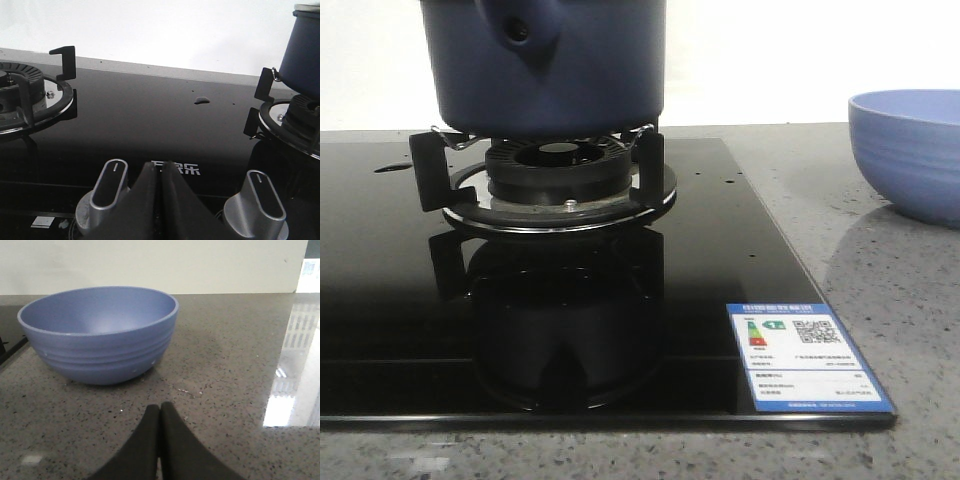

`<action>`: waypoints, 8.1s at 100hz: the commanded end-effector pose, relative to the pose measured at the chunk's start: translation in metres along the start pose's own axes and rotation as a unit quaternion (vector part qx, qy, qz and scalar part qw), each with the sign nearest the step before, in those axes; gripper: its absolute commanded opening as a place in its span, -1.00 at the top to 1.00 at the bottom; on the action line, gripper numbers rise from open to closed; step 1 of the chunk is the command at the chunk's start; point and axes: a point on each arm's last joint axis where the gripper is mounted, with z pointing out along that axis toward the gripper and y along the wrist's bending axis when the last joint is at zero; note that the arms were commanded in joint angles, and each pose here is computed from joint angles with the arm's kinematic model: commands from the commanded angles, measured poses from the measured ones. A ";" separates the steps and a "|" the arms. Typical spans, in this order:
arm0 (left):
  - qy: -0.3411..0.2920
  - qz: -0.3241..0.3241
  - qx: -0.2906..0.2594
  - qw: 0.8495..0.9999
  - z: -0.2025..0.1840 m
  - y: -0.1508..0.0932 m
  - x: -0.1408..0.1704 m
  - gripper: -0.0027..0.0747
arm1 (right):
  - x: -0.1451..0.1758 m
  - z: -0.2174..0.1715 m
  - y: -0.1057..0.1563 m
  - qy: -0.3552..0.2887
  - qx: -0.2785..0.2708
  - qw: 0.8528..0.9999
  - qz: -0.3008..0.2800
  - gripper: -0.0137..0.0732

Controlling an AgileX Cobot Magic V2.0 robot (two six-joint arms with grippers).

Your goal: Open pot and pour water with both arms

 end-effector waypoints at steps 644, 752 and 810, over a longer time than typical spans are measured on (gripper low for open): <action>-0.108 0.052 0.217 0.969 0.159 -0.148 -0.241 0.09 | -0.192 0.096 0.038 0.228 -0.193 0.953 0.054 -0.31; -0.096 0.061 0.085 0.990 0.157 -0.072 -0.260 0.09 | -0.132 0.250 -0.034 0.522 -0.051 0.850 0.060 0.52; -0.096 0.063 0.085 0.990 0.157 -0.072 -0.260 0.09 | -0.184 0.245 -0.019 0.502 -0.092 0.857 0.074 0.82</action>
